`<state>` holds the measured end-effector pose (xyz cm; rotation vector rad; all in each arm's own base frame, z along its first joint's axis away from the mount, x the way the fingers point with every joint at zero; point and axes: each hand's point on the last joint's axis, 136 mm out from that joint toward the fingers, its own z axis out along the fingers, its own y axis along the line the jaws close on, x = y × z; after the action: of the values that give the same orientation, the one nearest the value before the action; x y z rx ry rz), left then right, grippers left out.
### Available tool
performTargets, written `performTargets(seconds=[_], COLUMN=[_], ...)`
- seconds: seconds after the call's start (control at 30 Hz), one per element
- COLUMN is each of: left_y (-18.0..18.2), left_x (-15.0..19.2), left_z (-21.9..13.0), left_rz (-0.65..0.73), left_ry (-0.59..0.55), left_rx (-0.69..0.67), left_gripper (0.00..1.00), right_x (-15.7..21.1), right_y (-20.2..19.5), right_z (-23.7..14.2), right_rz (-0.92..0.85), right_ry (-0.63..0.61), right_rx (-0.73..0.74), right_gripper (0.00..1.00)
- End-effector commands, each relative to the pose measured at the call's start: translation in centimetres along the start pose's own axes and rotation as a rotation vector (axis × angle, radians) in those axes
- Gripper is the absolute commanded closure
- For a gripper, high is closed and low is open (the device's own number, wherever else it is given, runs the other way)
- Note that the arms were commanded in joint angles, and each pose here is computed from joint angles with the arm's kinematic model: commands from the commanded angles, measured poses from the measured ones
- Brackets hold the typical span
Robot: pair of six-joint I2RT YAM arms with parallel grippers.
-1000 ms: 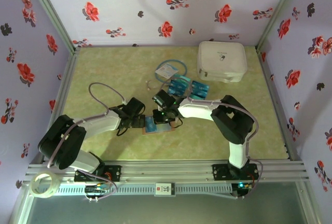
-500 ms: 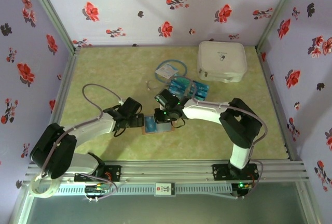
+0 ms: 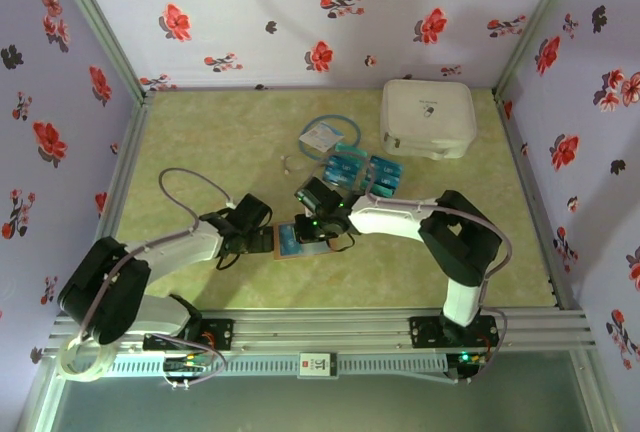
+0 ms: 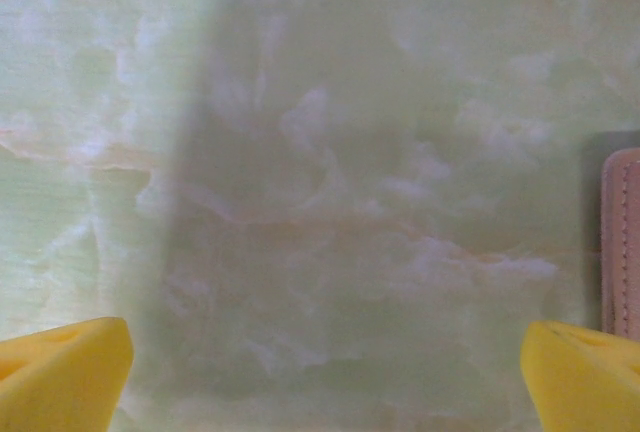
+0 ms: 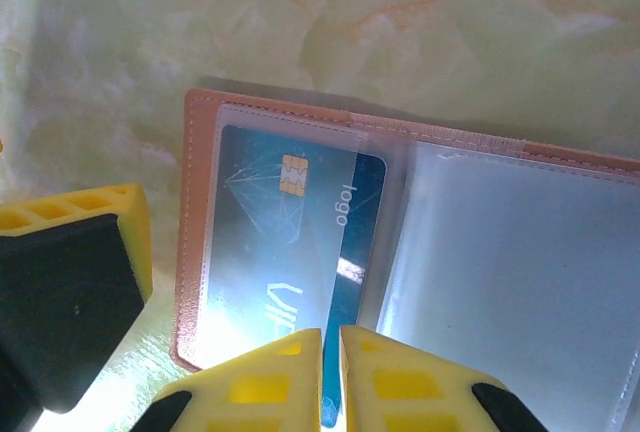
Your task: Put the credit cards into the card holder
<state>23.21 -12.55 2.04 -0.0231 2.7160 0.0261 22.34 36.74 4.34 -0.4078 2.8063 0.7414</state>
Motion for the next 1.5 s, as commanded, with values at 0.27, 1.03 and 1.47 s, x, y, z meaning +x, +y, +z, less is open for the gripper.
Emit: performTargets(seconds=[0.27,1.03,1.47], left_y=[-0.1,-0.5,-1.0], left_x=[0.8,1.0,-1.1], left_z=[1.2,1.8,-1.3], left_rz=[0.003,0.017,0.011], left_ry=[0.036,0.044,-0.018], left_rx=[-0.01,0.003,0.044], left_gripper=[0.0,0.0,0.0], right_x=[0.4,-0.3,-2.6], right_y=[0.1,2.1,-3.1], right_z=[1.4,0.7,-3.7], right_rz=[0.009,-0.035,0.023], right_ry=[0.025,0.026,-0.064], right_rx=[-0.004,-0.023,0.012], right_gripper=[0.87,0.87,0.75])
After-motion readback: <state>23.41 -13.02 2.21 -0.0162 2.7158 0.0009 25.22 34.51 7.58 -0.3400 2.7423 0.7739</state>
